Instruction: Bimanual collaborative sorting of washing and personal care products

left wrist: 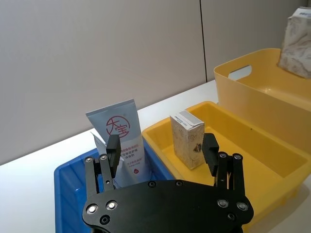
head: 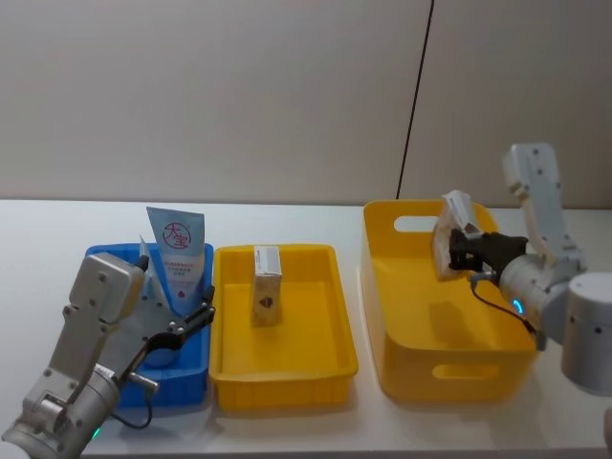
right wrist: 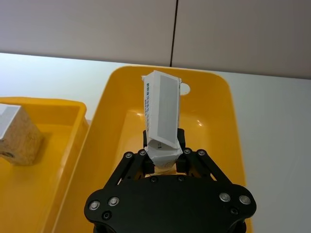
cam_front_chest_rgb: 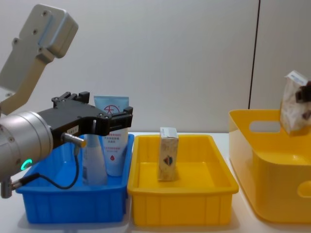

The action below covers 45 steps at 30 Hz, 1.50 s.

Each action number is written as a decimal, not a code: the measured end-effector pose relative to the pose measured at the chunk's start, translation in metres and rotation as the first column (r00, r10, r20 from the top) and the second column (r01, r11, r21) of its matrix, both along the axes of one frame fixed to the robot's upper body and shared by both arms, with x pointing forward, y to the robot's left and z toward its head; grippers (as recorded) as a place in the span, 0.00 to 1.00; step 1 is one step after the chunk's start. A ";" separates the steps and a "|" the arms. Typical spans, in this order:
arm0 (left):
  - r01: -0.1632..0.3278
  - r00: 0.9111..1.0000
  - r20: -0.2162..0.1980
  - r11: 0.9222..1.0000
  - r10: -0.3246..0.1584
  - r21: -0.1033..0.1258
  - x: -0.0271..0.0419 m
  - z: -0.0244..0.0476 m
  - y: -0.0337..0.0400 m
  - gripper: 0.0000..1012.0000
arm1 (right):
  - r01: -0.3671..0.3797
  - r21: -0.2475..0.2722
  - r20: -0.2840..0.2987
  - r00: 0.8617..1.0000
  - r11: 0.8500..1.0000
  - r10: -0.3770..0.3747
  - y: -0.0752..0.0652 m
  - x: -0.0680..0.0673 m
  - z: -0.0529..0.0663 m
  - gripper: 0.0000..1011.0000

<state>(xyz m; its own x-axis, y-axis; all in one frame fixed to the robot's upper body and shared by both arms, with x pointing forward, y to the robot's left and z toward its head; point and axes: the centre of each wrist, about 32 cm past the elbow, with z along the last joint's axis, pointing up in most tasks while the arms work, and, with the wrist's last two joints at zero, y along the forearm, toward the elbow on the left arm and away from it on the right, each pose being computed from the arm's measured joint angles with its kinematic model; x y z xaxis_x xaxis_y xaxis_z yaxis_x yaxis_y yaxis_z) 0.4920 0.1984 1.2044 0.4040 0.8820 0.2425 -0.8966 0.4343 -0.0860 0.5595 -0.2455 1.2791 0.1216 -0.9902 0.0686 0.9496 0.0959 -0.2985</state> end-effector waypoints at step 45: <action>-0.071 0.996 -0.062 0.997 0.068 -0.044 0.0098 -0.0069 0.0013 0.99 | -0.033 -0.030 -0.037 0.999 0.999 0.031 0.014 0.030 0.010 0.99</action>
